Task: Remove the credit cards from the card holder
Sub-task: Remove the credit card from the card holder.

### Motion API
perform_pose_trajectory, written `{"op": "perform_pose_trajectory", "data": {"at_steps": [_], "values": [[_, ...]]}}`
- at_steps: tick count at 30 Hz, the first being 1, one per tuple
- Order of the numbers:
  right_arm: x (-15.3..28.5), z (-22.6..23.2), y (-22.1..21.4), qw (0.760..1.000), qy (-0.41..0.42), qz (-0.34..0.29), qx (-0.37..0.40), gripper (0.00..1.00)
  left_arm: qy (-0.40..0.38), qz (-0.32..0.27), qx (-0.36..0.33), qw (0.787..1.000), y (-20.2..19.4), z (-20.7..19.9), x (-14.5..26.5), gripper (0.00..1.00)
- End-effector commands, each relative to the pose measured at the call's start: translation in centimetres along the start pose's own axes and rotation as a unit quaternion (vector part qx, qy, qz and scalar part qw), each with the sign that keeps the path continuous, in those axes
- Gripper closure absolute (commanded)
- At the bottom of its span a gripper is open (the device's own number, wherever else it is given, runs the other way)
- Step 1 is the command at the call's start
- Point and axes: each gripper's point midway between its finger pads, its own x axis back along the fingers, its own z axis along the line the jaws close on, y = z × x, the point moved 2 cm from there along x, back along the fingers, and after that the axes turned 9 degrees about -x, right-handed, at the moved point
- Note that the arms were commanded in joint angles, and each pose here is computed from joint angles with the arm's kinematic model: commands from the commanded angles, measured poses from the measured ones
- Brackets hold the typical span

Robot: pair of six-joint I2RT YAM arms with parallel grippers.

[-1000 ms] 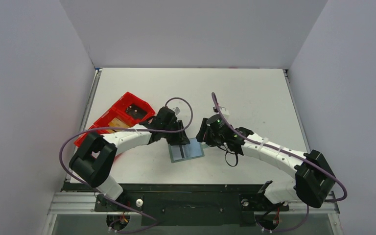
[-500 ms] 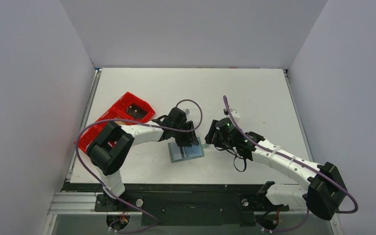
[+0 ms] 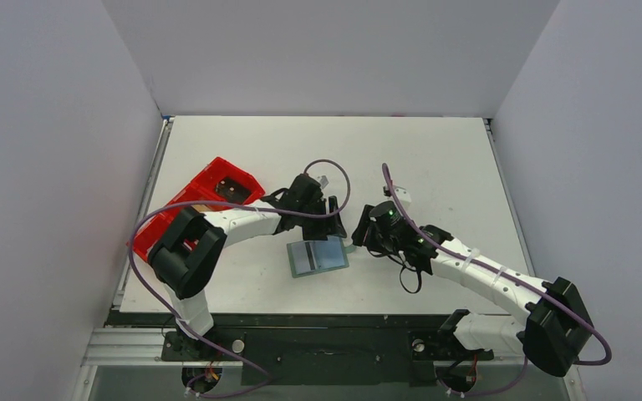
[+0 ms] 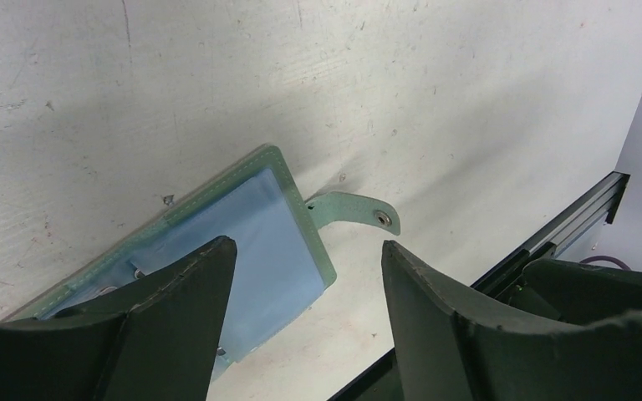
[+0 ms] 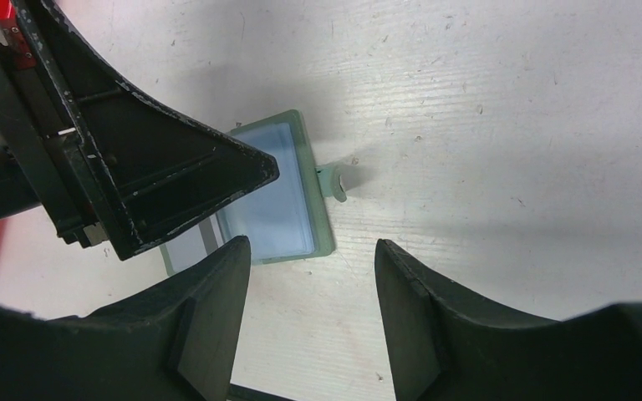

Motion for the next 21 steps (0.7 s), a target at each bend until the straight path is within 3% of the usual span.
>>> {"op": "perform_pose_trajectory", "data": {"at_steps": [1,13,21], "values": [[0.4,0.5,1.2,1.000,0.007,-0.023,-0.001,0.47,-0.018,-0.031,-0.027,0.999,2.1,-2.1,1.8,0.37],[0.3,1.0,1.0,1.000,0.013,-0.010,0.006,0.47,-0.005,-0.071,-0.029,0.997,4.1,-2.2,4.5,0.34],[-0.1,2.2,0.5,0.999,0.023,0.005,0.022,0.43,0.016,-0.105,-0.017,0.994,4.8,0.4,8.2,0.33]]}}
